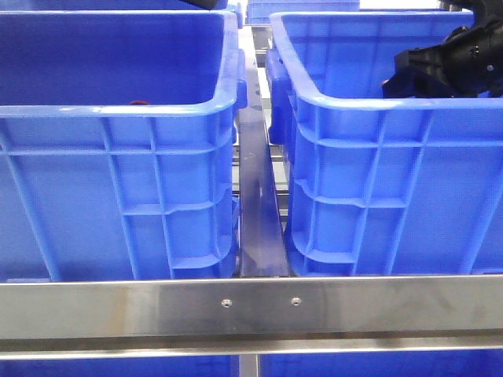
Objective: Pick red and yellow buttons and place in box
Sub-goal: 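Lower the yellow button into the bin and open the right gripper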
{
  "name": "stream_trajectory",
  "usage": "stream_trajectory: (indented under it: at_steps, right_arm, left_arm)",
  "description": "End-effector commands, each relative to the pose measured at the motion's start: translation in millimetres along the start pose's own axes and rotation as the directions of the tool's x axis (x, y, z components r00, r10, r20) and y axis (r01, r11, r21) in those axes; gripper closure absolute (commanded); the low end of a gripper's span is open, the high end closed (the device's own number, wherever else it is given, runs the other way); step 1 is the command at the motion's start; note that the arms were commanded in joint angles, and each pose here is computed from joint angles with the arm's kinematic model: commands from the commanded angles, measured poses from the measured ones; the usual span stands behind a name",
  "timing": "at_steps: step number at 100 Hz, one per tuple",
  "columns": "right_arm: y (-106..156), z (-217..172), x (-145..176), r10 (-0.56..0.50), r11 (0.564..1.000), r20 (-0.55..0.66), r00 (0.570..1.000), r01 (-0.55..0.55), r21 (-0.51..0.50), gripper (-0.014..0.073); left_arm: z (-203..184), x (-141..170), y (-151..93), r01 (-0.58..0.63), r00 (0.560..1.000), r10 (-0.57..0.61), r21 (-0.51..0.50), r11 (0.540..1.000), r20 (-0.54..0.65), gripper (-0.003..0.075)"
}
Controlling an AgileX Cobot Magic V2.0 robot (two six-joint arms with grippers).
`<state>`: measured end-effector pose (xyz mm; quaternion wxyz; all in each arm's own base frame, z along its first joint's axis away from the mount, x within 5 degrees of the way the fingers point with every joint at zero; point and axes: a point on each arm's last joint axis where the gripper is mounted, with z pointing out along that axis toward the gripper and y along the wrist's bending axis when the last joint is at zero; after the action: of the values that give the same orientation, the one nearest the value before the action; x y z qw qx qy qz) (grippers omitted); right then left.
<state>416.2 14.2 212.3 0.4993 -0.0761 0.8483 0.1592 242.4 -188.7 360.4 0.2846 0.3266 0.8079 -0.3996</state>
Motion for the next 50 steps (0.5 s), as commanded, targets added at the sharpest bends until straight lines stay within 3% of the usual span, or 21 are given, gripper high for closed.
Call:
stream_trajectory:
  at_steps: [1, 33, 50]
  right_arm:
    - [13.1, -26.8, -34.4, 0.046, 0.998, 0.136, 0.990, -0.040, -0.043, 0.0137]
    - [33.6, -77.3, -36.9, 0.016, 0.999, 0.175, 0.984, -0.011, -0.033, 0.0137]
    - [48.8, -113.2, -38.2, -0.004, 0.999, 0.222, 0.975, 0.011, -0.033, 0.0137]
  left_arm:
    - [-13.1, -11.5, -15.9, -0.013, 0.996, 0.010, 0.030, 0.999, 0.084, 0.0049]
    - [-18.2, -12.2, -8.9, -0.020, 0.996, 0.021, -0.009, 1.000, 0.085, 0.0049]
    - [-48.2, -16.6, 21.6, 0.059, 0.991, -0.040, -0.154, 0.986, 0.125, 0.0049]
